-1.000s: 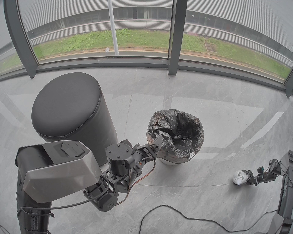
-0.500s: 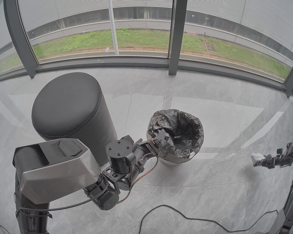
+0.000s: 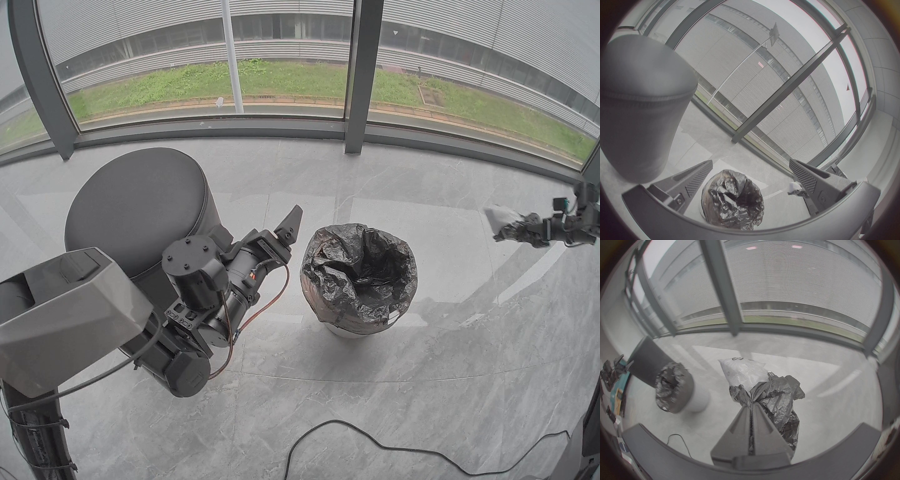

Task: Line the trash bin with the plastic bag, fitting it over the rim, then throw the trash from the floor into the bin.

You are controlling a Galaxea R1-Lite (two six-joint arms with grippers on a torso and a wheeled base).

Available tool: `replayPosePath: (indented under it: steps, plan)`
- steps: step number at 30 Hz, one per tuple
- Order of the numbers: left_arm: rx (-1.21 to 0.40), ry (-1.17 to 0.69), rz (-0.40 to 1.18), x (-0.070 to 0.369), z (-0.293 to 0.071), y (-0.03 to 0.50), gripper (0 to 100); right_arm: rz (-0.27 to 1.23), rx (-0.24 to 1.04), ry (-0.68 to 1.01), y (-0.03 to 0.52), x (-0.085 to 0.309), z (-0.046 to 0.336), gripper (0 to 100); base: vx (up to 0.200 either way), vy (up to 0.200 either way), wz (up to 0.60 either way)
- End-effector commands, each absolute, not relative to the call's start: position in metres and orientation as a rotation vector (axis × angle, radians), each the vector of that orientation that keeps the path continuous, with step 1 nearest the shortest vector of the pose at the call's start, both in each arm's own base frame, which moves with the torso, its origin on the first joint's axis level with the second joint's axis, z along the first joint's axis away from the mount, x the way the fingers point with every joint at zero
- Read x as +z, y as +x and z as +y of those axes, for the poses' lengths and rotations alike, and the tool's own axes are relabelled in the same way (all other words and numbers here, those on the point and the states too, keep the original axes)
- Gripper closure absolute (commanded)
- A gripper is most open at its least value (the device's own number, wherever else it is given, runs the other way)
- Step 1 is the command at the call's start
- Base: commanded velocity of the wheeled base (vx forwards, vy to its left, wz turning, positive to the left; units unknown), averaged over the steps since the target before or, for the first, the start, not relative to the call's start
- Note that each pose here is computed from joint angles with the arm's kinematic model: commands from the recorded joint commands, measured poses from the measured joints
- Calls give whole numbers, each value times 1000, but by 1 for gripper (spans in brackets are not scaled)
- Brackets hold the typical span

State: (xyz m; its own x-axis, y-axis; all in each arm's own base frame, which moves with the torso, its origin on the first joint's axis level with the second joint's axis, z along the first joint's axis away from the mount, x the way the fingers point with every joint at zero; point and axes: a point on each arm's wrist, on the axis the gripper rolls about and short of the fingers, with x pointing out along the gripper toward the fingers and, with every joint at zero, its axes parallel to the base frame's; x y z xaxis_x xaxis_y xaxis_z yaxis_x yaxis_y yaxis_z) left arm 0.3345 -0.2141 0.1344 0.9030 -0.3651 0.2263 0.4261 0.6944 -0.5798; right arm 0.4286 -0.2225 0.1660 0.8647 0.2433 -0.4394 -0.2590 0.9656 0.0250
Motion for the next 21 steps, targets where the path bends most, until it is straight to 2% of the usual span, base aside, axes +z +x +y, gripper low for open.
replayPosePath:
  steps: [1,2,3,6,11,13,14,18,21]
  plan:
    - [-512,-589,-245,188,-183,328,0,419,563,-173,455,224,-8,100,0,0,0]
    - [-512,-589,-245,188,-183,328,0,419,563,-173,455,224,-8,100,0,0,0]
    - [-519,-585,-251,192,-182,324,0,448,607,-200,457,217,30,100,0,0,0]
    - [-521,-585,-247,194,-180,317,0,482,688,-233,460,198,73,100,0,0,0]
    - [-509,-582,-243,197,-170,308,0,501,776,-307,457,180,125,100,0,0,0]
    - [-509,-582,-241,197,-170,306,0,506,784,-312,456,177,131,100,0,0,0]
    - [-503,-579,-235,196,-166,303,0,518,807,-332,452,171,152,100,0,0,0]
    - [-498,-577,-227,194,-164,300,0,538,830,-348,453,158,163,100,0,0,0]
    - [-498,-577,-227,195,-162,298,0,533,827,-372,456,155,156,100,0,0,0]
